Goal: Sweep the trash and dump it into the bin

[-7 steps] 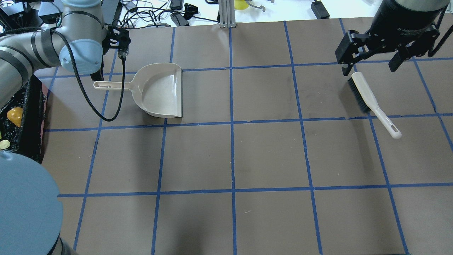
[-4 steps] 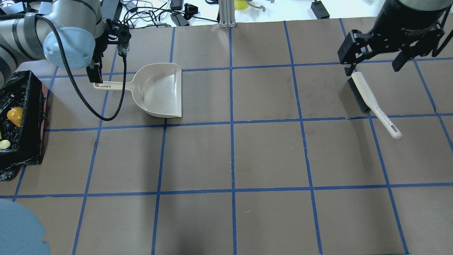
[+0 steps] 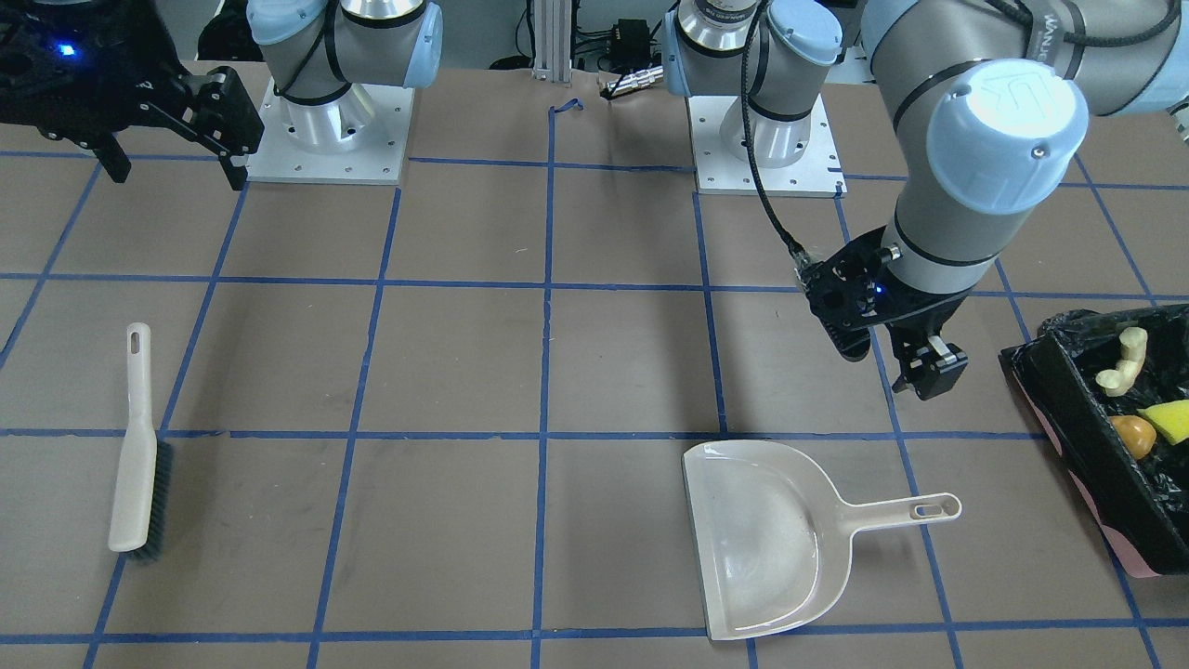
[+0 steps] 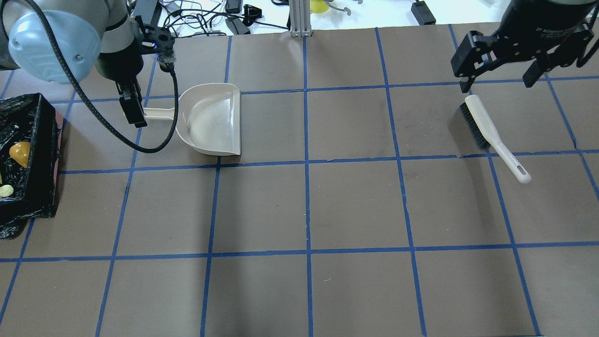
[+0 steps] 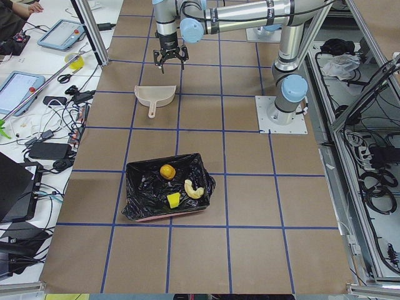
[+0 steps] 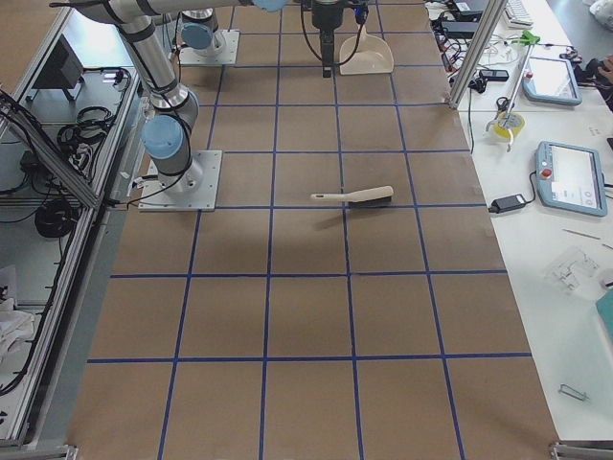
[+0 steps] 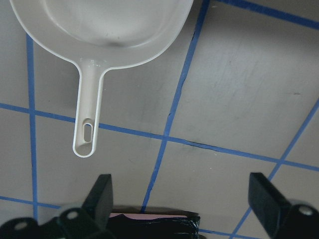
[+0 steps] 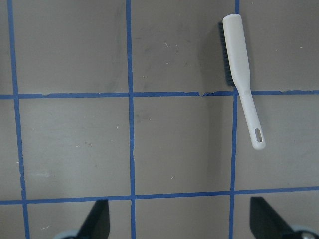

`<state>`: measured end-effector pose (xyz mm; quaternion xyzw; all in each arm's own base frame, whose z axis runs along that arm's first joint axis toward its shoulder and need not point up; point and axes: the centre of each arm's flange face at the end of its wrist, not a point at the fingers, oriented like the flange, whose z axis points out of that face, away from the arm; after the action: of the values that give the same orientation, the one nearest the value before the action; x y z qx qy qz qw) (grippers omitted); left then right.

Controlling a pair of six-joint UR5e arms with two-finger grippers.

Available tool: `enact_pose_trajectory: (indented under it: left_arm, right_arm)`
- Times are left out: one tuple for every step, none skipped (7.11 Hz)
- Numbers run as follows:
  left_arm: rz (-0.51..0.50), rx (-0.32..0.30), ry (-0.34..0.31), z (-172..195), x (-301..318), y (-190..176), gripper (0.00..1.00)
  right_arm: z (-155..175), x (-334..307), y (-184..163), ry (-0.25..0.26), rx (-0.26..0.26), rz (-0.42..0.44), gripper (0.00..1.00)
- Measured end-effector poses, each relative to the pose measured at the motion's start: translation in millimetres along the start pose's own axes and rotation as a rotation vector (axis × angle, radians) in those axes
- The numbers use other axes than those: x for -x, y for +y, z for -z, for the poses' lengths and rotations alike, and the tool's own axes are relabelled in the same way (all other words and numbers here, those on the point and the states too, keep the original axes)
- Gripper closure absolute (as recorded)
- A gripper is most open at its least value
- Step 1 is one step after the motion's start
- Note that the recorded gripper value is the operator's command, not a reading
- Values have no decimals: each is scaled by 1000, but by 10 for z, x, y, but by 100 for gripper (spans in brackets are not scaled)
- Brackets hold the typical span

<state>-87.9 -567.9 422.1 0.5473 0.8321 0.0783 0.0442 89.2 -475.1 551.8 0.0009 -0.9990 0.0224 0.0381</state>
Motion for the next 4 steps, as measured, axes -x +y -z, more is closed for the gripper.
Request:
enact_pose_trajectory:
  left_arm:
    - [110, -62, 53, 51, -112, -50, 0]
    - [228, -123, 115, 104, -233, -124, 0]
    - [312, -149, 174, 147, -372, -198, 0]
    - [363, -143, 213, 198, -529, -272, 0]
  right_arm:
    - [-2, -13, -20, -5, -1, 3, 0]
    - [-37, -20, -90, -7, -2, 6, 0]
    - [-94, -24, -219, -7, -12, 7, 0]
    - [-156, -5, -354, -18, -31, 6, 0]
